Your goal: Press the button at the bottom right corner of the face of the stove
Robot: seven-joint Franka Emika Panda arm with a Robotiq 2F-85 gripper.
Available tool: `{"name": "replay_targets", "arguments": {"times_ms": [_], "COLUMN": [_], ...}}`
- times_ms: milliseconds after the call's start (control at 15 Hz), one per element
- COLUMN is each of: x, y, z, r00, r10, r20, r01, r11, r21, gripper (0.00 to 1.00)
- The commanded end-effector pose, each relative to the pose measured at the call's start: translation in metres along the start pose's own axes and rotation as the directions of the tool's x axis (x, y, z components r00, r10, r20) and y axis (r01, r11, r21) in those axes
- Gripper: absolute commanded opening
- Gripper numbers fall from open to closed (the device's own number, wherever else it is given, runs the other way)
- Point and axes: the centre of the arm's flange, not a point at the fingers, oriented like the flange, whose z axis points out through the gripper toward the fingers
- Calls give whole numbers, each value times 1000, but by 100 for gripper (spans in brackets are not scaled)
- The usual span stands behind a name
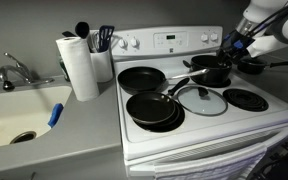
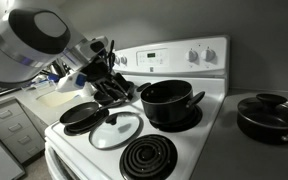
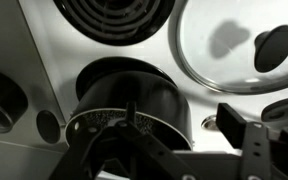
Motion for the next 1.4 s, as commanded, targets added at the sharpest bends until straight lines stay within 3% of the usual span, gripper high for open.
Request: {"name": "replay_targets", "arguments": {"times_ms": [0,333,467,800,867,933,1333], "x": [2,18,22,31,31,33,34], "y": [11,20,27,55,57,51,54], "z": [-7,-27,-31,-35,-39,-43,-45], "r00": [991,953,933,884,873,887,876], "r10": [-11,-48,-33,70,77,68,80], "r20": [-132,-300,-360,-462,-481,-456,-476], "r01": [7,34,33,-8,-7,-18,-19], "r11": [1000,998,999,991,989,993,991], "r21": [-30,-52,-8,135,146,114,132], "gripper": [52,17,3,0,0,1,1]}}
